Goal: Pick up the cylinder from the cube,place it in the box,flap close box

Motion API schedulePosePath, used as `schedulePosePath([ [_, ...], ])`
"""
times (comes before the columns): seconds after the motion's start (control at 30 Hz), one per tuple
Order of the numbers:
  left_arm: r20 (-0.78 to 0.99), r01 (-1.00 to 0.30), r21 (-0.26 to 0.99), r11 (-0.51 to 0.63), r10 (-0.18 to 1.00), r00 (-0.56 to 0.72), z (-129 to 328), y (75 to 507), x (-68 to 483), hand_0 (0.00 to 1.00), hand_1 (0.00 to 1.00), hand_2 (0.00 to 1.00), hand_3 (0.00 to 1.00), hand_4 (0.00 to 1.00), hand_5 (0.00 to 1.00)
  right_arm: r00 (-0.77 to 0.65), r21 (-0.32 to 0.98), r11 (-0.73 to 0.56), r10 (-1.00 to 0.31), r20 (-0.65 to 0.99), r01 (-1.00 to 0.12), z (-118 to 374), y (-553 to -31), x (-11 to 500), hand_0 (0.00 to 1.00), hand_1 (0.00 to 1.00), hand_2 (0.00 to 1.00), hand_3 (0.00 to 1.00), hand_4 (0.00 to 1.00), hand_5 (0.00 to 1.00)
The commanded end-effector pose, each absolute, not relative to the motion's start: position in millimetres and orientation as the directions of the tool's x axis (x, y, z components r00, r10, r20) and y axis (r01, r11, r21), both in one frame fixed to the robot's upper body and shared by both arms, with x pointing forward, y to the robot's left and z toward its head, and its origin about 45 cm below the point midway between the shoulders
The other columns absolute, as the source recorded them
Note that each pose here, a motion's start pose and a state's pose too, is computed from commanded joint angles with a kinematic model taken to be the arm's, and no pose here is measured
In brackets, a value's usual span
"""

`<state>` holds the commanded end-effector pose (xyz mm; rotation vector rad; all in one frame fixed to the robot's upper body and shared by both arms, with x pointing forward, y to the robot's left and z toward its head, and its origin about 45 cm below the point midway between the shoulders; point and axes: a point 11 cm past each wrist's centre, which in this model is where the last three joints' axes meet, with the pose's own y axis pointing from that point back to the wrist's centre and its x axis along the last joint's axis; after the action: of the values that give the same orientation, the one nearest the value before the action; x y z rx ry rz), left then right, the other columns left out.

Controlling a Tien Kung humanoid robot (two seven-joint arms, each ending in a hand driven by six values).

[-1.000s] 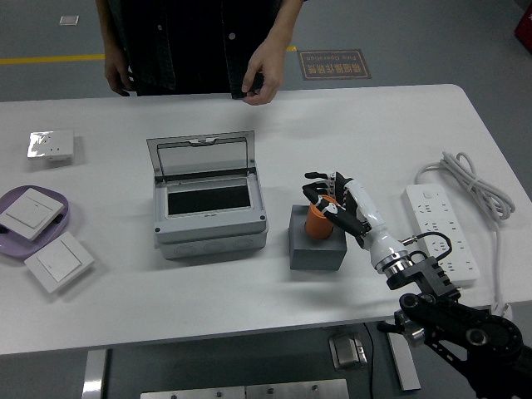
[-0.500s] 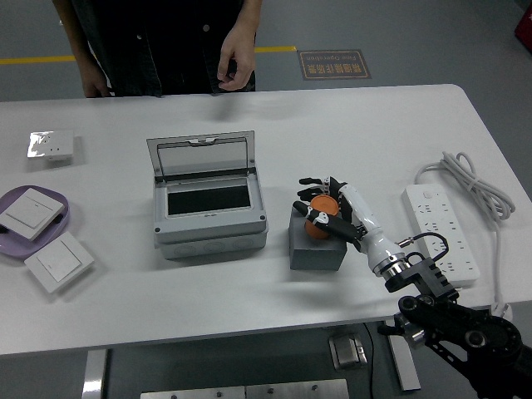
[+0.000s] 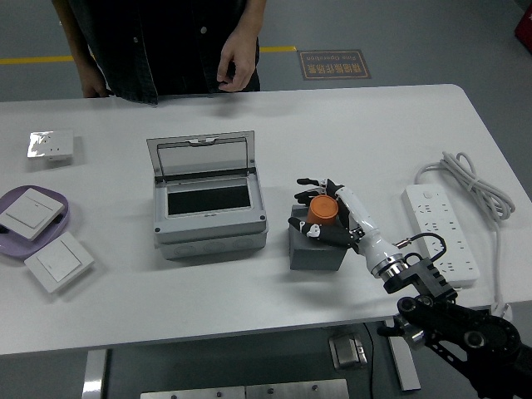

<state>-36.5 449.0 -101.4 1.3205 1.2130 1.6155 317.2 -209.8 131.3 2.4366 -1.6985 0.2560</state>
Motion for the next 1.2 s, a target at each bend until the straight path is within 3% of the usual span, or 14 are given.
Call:
schedulePosePath([
  [0.3,0.303,0.031,0.952,-0.304,0.925,-0.229,-101.2,449.5,-36.1,0.614,0.63,0.624,0.661,0.735,0.242,0.344,0.034,-0.346,-0.91,0.232,-0.938,131.3,-209.1,317.3,0.707,0.663,0.638,0.742,0.837,0.094],
  [0.33,0.302,0.03,0.952,-0.303,0.925,-0.23,-101.3,449.4,-36.0,0.613,0.629,0.625,0.661,0.735,0.241,0.345,0.036,-0.346,-0.909,0.232,-0.937,131.0,-209.0,317.2,0.703,0.653,0.62,0.657,0.293,0.052],
  [0.5,0.295,0.028,0.954,-0.297,0.926,-0.235,-101.6,448.4,-36.8,0.613,0.629,0.625,0.661,0.735,0.241,0.348,0.043,-0.348,-0.907,0.235,-0.936,130.0,-208.2,316.3,0.703,0.653,0.62,0.657,0.293,0.052],
  [0.53,0.295,0.028,0.955,-0.297,0.926,-0.236,-101.6,448.3,-37.1,0.614,0.629,0.625,0.662,0.735,0.24,0.349,0.044,-0.349,-0.907,0.235,-0.936,129.8,-208.1,316.1,0.727,0.622,0.568,0.55,0.002,0.002],
  [0.7,0.293,0.027,0.955,-0.296,0.925,-0.24,-101.5,448.5,-37.1,0.614,0.629,0.625,0.662,0.735,0.24,0.348,0.047,-0.348,-0.908,0.234,-0.937,129.6,-207.9,315.6,0.727,0.622,0.568,0.55,0.002,0.002],
  [0.73,0.293,0.026,0.955,-0.296,0.925,-0.24,-101.5,448.5,-36.9,0.614,0.629,0.625,0.662,0.735,0.241,0.349,0.047,-0.348,-0.908,0.234,-0.936,129.6,-207.8,315.5,0.653,0.593,0.545,0.489,0.002,0.002],
  [0.87,0.292,0.024,0.955,-0.295,0.925,-0.242,-101.6,448.3,-36.1,0.614,0.629,0.625,0.662,0.735,0.241,0.347,0.044,-0.347,-0.908,0.233,-0.937,130.3,-207.8,315.7,0.653,0.593,0.545,0.489,0.002,0.002],
  [0.9,0.292,0.023,0.955,-0.295,0.925,-0.243,-101.6,448.3,-35.9,0.614,0.629,0.623,0.662,0.734,0.24,0.345,0.041,-0.345,-0.909,0.233,-0.938,130.7,-208.0,315.9,0.588,0.561,0.524,0.429,0.005,0.002],
  [1.2,0.29,0.019,0.955,-0.295,0.924,-0.248,-101.7,448.2,-35.0,0.614,0.628,0.622,0.662,0.733,0.241,0.318,0.007,-0.324,-0.923,0.217,-0.946,137.5,-208.4,319.6,0.578,0.55,0.517,0.401,0.013,0.002],
])
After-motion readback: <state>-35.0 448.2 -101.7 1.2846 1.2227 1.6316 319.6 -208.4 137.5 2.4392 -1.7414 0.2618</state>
